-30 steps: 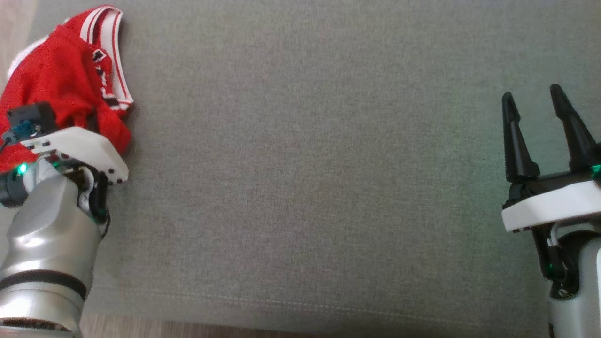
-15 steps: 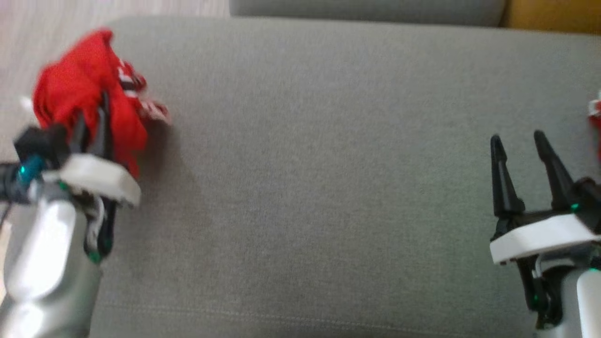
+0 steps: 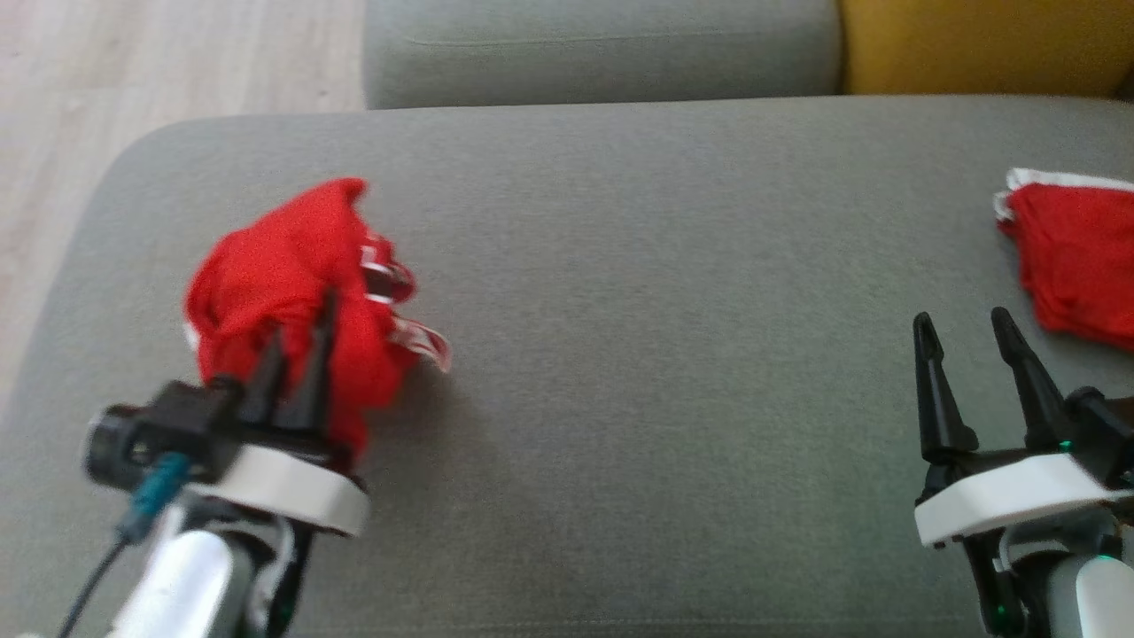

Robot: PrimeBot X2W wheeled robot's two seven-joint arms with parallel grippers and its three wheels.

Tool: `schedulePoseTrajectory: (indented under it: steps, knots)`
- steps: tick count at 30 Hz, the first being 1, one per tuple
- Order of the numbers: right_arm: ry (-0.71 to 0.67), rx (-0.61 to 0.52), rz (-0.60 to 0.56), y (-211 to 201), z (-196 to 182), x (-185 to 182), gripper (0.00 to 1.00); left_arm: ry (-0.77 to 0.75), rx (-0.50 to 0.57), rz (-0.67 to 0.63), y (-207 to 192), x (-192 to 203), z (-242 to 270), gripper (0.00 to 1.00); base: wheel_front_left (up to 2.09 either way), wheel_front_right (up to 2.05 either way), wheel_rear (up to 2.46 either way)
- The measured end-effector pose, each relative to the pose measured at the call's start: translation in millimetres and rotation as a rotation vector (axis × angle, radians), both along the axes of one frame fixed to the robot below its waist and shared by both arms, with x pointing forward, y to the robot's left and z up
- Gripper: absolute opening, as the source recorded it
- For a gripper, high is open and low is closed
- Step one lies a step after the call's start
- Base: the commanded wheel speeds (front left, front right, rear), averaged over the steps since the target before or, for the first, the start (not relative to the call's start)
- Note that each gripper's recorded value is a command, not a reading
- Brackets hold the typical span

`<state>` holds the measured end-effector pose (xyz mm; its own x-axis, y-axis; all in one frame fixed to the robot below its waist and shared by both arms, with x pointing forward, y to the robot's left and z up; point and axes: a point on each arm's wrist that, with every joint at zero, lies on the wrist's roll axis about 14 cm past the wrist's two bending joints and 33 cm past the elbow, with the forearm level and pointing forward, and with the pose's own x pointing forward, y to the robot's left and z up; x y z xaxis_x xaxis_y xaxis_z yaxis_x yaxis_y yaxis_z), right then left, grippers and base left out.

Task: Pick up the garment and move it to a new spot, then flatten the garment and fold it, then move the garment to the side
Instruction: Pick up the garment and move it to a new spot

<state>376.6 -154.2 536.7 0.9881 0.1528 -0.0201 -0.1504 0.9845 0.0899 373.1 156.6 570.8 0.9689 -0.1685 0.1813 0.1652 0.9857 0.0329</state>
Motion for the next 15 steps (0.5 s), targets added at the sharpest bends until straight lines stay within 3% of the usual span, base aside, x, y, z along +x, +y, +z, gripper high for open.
schedulePoseTrajectory:
  steps: [10,15]
  knots:
    - [-0.008,0.027,-0.081,-26,2,-6,1.0,0.063,-0.019,-0.326,-118,24,-15,0.0,0.0,0.0,0.0]
    - [0.02,0.053,-0.172,-53,-12,-18,1.0,0.068,0.025,-0.545,-191,45,-22,0.0,0.0,0.0,0.0]
